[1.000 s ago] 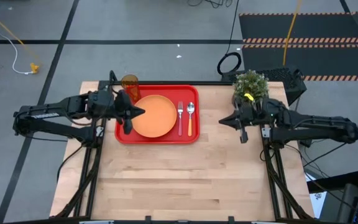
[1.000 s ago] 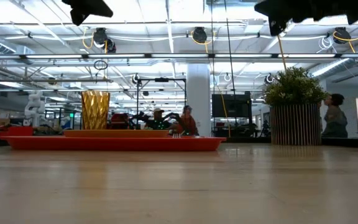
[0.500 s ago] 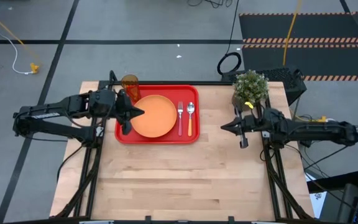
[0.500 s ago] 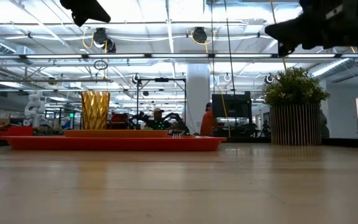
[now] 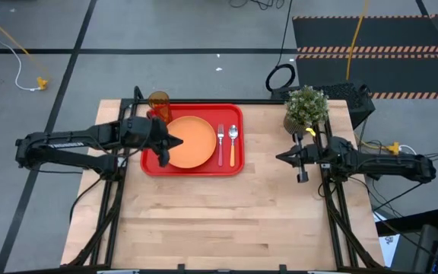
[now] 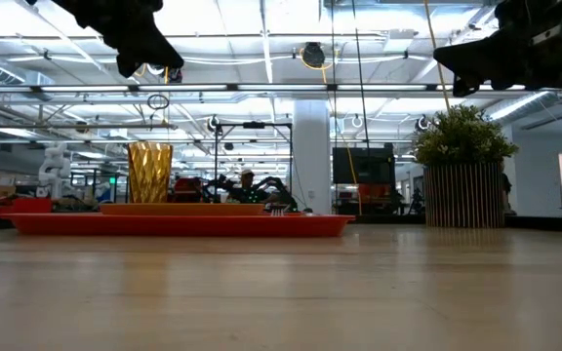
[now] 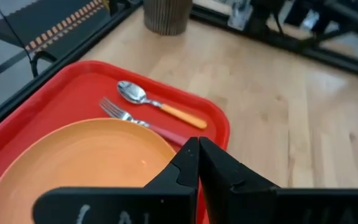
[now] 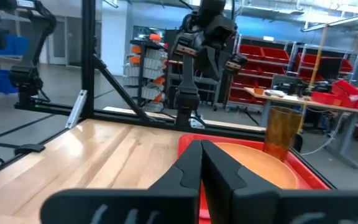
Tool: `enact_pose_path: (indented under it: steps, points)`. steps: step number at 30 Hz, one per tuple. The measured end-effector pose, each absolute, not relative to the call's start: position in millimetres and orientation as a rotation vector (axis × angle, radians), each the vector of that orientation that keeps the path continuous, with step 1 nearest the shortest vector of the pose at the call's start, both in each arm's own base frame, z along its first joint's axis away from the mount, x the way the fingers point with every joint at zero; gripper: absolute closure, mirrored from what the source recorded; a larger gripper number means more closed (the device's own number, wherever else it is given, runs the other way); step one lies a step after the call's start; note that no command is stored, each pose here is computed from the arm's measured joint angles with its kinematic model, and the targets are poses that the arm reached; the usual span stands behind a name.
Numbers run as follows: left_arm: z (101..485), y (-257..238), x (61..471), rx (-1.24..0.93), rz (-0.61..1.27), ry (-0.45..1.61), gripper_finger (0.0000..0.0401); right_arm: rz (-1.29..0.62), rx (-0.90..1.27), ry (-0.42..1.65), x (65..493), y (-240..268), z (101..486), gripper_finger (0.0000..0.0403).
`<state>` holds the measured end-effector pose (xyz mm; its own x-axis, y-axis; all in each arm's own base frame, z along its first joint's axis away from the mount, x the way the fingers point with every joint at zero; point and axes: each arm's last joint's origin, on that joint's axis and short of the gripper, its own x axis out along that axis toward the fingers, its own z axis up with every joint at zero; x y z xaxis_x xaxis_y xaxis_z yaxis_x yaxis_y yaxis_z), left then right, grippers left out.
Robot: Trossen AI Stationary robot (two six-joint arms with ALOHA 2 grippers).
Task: Pick and place plate/cup/fork/spoon on tray
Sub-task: Return to Home Position
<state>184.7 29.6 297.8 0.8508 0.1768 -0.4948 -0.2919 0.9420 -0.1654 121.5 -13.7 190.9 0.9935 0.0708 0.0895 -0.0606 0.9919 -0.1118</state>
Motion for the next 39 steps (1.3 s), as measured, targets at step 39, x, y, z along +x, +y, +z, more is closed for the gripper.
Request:
enact_pose_path:
  steps: [39]
  points:
    - [298, 31, 185, -0.225, 0.310, 0.482, 0.0380, -0.073, -0.186, -0.095, 101, -14, 191, 0.0403]
